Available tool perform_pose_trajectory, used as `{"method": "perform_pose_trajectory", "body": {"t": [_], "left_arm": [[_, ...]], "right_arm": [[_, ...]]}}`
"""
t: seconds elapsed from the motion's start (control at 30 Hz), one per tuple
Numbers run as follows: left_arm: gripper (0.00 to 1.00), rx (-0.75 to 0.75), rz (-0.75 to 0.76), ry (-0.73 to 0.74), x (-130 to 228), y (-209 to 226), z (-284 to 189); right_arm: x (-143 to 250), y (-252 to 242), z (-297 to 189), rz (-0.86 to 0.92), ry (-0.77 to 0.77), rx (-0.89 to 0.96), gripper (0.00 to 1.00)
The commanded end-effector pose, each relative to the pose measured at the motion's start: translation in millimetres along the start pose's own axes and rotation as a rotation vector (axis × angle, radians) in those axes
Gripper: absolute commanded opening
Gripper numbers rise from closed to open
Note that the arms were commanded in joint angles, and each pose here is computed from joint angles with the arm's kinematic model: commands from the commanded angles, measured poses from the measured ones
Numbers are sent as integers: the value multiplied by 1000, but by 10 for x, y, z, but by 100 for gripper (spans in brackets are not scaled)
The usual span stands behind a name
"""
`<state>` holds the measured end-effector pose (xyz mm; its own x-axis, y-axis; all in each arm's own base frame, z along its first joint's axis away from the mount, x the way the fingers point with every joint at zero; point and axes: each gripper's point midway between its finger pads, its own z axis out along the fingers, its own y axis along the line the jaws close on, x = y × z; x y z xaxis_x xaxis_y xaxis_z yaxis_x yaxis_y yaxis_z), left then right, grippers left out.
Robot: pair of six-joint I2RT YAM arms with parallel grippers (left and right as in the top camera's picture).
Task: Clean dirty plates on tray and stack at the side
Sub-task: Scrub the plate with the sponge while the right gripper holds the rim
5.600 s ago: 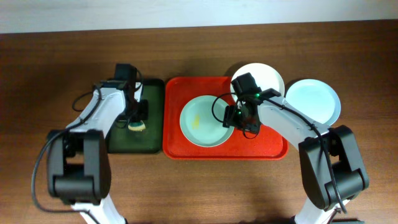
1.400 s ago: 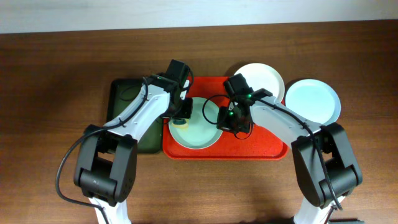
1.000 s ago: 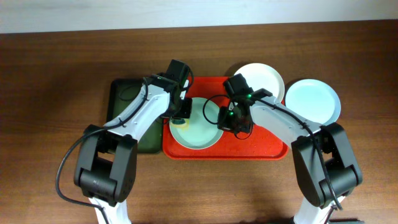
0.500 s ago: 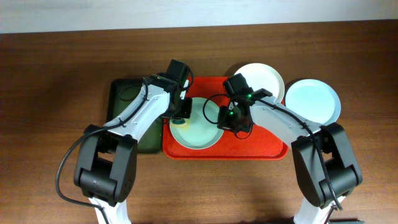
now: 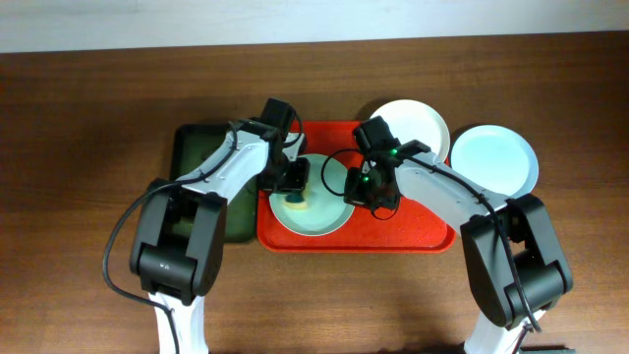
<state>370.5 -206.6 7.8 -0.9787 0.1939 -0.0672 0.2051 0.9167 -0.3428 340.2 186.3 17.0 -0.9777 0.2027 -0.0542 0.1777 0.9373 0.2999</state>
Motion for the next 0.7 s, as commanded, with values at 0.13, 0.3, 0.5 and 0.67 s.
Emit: {"method": "perform_pose_trajectory", "body": {"t": [0.13, 0.3, 0.5, 0.67], "left_arm": [[0, -88, 21, -192, -251, -135, -603], [0, -197, 1, -156, -121, 83, -552], [0, -231, -41, -22, 69, 282, -15], [0, -57, -7, 90, 290, -124, 285]], "right_arm": [[40, -35, 73, -3, 13, 19, 4], [44, -39, 77, -2, 13, 20, 4], [44, -39, 77, -3, 13, 20, 4], [43, -39, 77, -3, 13, 20, 4]]}}
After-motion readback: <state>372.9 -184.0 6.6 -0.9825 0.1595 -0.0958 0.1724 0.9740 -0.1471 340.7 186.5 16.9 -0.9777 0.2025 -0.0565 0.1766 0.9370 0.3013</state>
